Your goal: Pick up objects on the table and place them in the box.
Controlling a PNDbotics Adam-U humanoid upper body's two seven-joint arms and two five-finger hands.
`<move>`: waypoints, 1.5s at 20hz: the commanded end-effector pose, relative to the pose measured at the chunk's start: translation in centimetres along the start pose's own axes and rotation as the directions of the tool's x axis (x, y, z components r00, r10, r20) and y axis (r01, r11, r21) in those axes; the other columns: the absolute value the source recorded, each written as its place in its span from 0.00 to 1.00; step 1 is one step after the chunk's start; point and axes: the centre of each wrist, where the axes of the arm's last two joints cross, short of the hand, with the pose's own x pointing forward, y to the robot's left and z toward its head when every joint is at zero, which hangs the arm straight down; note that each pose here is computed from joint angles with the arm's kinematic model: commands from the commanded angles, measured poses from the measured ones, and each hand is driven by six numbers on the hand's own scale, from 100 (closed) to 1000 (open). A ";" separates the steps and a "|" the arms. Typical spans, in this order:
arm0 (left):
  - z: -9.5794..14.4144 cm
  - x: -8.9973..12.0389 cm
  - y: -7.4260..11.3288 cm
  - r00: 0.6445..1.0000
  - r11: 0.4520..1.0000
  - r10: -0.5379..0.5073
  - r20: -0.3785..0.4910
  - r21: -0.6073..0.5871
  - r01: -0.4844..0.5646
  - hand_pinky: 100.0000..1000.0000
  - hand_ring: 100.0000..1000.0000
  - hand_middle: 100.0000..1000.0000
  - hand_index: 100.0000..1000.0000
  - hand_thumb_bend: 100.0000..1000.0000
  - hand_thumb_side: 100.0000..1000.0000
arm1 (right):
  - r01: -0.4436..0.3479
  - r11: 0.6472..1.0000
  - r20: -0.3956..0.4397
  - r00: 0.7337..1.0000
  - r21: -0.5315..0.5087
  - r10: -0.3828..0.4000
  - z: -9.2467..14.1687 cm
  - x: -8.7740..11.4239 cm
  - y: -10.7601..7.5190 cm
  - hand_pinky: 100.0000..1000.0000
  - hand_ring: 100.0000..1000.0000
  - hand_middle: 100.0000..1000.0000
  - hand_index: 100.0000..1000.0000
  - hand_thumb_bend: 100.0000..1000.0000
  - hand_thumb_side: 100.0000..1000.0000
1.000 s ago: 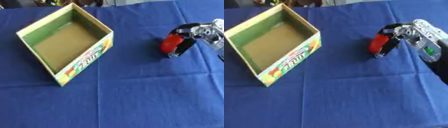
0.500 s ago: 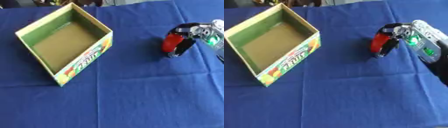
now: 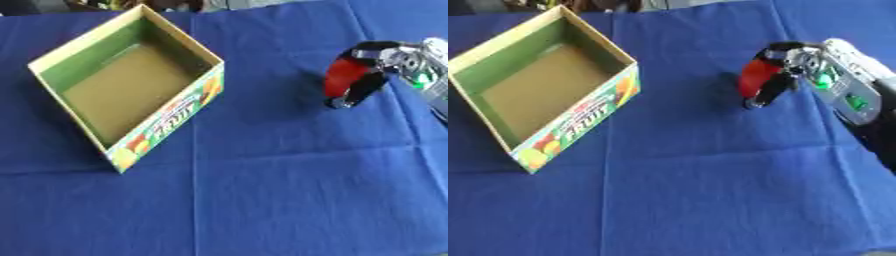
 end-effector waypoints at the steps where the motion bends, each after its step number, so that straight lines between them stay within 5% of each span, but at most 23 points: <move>1: -0.3 0.7 -0.1 1.000 1.000 0.006 0.029 -0.001 -0.006 0.56 0.83 0.76 0.75 0.00 1.00 | 0.007 0.998 -0.001 1.000 -0.061 -0.007 1.4 0.0 -2.0 0.15 0.49 0.57 0.62 0.00 0.25; 8: -0.3 0.6 0.0 1.000 1.000 0.001 0.028 -0.002 -0.001 0.56 0.83 0.76 0.75 0.00 1.00 | 0.002 0.989 0.078 0.997 -0.151 0.010 3.7 1.9 -4.1 0.13 0.47 0.55 0.60 0.00 0.24; 15: -0.2 0.6 0.1 1.000 1.000 -0.007 0.023 -0.011 0.007 0.56 0.83 0.75 0.75 0.00 1.00 | -0.038 0.960 0.211 0.972 -0.276 0.099 7.5 6.7 -7.1 0.11 0.45 0.56 0.60 0.00 0.25; 22: -0.2 0.6 0.1 1.000 1.000 -0.008 0.024 -0.019 0.009 0.56 0.83 0.75 0.75 0.00 1.00 | -0.064 0.948 0.296 0.942 -0.311 0.160 8.2 11.5 -9.1 0.10 0.44 0.55 0.59 0.00 0.25; 23: -0.2 0.6 0.1 1.000 1.000 -0.009 0.025 -0.019 0.010 0.56 0.83 0.76 0.75 0.00 1.00 | -0.061 0.948 0.306 0.938 -0.313 0.162 8.2 12.1 -9.4 0.10 0.44 0.55 0.59 0.00 0.49; 24: -0.2 0.6 0.1 1.000 1.000 -0.010 0.026 -0.019 0.010 0.56 0.83 0.75 0.75 0.00 1.00 | -0.057 0.947 0.318 0.934 -0.316 0.162 8.2 12.7 -9.7 0.10 0.44 0.55 0.59 0.00 0.24; 30: -0.4 0.8 -0.3 0.999 0.999 0.007 0.036 -0.033 -0.005 0.56 0.83 0.75 0.75 0.00 1.00 | -0.026 0.946 0.369 0.917 -0.324 0.152 7.1 16.4 -11.0 0.10 0.43 0.54 0.58 0.00 0.23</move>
